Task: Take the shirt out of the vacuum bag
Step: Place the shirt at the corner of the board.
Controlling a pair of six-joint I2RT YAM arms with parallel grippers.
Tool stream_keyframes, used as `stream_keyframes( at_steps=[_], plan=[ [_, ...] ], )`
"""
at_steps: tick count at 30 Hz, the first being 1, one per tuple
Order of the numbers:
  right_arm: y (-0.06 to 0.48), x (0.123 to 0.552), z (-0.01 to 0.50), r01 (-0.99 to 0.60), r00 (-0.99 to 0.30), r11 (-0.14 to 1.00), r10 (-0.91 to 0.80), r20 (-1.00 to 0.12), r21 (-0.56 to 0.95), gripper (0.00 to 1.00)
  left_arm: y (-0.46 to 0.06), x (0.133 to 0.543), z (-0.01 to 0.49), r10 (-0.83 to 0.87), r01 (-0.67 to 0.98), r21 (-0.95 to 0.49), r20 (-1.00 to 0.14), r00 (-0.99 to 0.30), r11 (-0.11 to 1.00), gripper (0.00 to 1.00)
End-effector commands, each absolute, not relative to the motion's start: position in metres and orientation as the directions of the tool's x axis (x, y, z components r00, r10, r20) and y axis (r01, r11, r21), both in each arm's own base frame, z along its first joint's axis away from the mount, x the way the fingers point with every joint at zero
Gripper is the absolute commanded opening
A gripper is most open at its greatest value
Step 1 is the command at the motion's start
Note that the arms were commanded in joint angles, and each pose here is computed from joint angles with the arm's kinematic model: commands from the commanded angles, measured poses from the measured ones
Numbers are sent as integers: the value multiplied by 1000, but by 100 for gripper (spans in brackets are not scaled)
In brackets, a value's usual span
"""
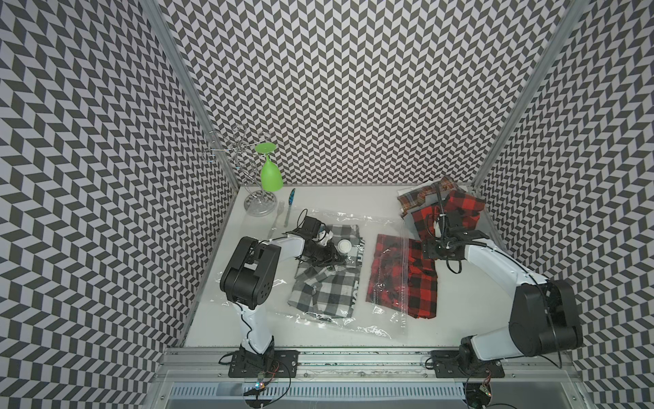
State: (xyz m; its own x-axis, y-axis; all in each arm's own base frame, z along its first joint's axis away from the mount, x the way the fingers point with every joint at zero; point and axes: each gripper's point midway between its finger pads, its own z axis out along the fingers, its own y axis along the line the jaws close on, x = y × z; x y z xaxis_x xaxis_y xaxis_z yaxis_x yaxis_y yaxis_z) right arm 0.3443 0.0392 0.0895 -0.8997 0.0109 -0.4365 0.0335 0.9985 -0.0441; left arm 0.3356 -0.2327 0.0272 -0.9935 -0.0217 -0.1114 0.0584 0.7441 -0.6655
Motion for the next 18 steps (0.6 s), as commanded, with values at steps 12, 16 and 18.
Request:
stream_keyframes(
  at_steps=[12, 16, 18],
  plan=[
    [24, 384, 94, 29, -889, 872, -202, -412, -489, 91, -220, 301, -28, -18, -31, -578, 29, -999, 816, 27],
    [23, 390, 97, 55, -879, 871, -189, -437, -488, 91, -220, 300, -30, -15, -31, -578, 32, -999, 816, 27],
    [23, 394, 97, 58, -878, 871, -188, -440, -488, 91, -219, 300, -30, -14, -30, -578, 33, -999, 815, 27]
  ],
)
